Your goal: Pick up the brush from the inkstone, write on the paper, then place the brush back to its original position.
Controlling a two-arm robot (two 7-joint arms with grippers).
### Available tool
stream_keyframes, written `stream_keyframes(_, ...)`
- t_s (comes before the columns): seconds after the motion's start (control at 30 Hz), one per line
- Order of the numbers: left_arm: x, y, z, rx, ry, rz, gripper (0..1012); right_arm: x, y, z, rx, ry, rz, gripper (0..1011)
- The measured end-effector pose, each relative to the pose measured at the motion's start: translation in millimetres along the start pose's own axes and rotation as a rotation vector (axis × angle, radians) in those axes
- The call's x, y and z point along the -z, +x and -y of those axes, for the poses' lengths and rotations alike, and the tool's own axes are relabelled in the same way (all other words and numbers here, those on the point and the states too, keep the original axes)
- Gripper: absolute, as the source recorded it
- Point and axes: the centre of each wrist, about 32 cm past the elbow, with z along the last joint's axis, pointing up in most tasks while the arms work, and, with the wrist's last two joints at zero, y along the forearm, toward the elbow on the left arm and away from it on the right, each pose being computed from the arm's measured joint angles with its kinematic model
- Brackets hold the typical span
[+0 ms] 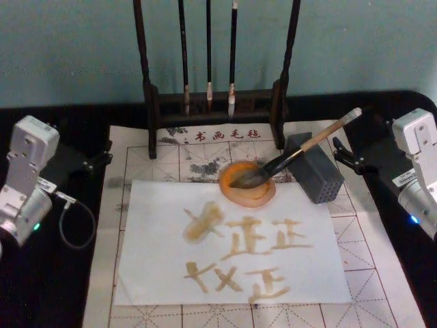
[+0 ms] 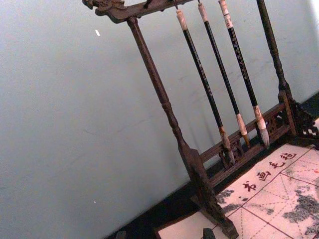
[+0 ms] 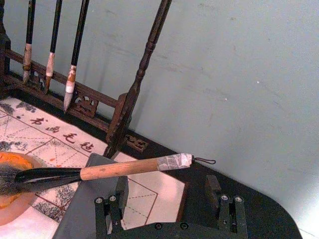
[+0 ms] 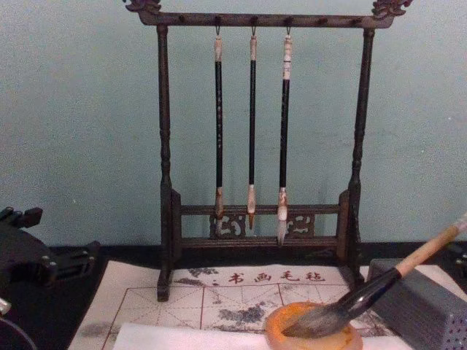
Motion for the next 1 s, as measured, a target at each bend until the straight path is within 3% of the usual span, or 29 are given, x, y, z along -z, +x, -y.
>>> stream_keyframes(1.0,0.0,0.0,0.0,0.000,0.000,0.000,1001,0.0,0.0,0.0,0.000,0.000,0.001,1000)
